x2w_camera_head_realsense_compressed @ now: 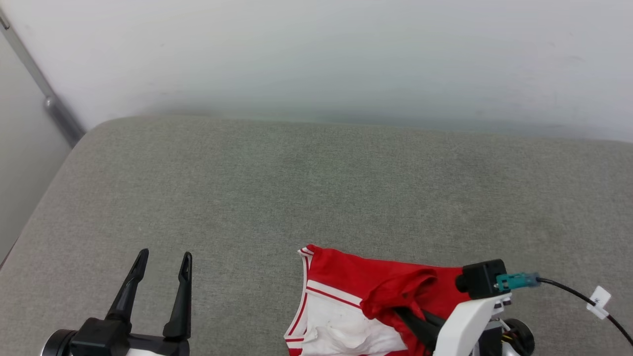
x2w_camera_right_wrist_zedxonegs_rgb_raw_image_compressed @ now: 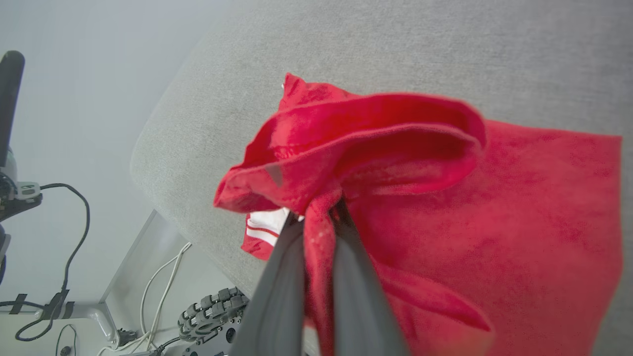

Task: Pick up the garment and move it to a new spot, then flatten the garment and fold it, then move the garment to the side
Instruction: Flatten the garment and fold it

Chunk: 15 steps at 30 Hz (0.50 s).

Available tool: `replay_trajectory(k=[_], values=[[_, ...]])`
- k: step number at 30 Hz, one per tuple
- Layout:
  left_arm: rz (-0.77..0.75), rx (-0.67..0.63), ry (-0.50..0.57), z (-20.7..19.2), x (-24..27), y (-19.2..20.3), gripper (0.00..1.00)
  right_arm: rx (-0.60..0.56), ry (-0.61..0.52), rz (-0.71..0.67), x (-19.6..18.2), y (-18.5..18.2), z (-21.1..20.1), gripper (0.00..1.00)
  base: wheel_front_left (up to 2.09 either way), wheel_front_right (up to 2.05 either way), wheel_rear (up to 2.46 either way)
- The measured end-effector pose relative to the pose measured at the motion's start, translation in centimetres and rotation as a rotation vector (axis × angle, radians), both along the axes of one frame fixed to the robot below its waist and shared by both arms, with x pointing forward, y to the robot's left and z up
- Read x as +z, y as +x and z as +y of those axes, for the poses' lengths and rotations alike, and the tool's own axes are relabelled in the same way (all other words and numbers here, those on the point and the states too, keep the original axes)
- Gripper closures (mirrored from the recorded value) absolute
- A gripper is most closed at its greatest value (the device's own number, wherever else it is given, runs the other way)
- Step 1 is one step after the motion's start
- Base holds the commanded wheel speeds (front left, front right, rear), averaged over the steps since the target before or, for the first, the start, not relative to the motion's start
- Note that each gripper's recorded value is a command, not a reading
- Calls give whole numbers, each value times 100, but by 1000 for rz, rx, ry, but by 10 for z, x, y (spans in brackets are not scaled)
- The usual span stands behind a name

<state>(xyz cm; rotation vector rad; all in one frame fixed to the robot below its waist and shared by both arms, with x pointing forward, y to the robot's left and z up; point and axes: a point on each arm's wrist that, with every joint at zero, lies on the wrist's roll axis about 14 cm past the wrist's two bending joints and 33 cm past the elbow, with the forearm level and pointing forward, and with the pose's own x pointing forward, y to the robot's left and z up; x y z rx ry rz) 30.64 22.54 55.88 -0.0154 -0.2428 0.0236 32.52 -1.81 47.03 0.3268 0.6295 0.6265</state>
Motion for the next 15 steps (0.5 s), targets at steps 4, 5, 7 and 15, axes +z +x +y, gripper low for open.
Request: replay_trajectory(k=[4,5,7,15], values=[[11,15,1,5,-3,-4,0,66,41,5,0,1,26,100,0,0,0],[14,19,2,6,-4,-4,0,79,47,4,-1,3,31,100,0,0,0],[18,25,2,8,-5,-5,0,101,52,5,-3,5,41,100,0,0,0],[36,42,2,13,-10,-6,0,135,31,35,-24,15,58,100,0,0,0]])
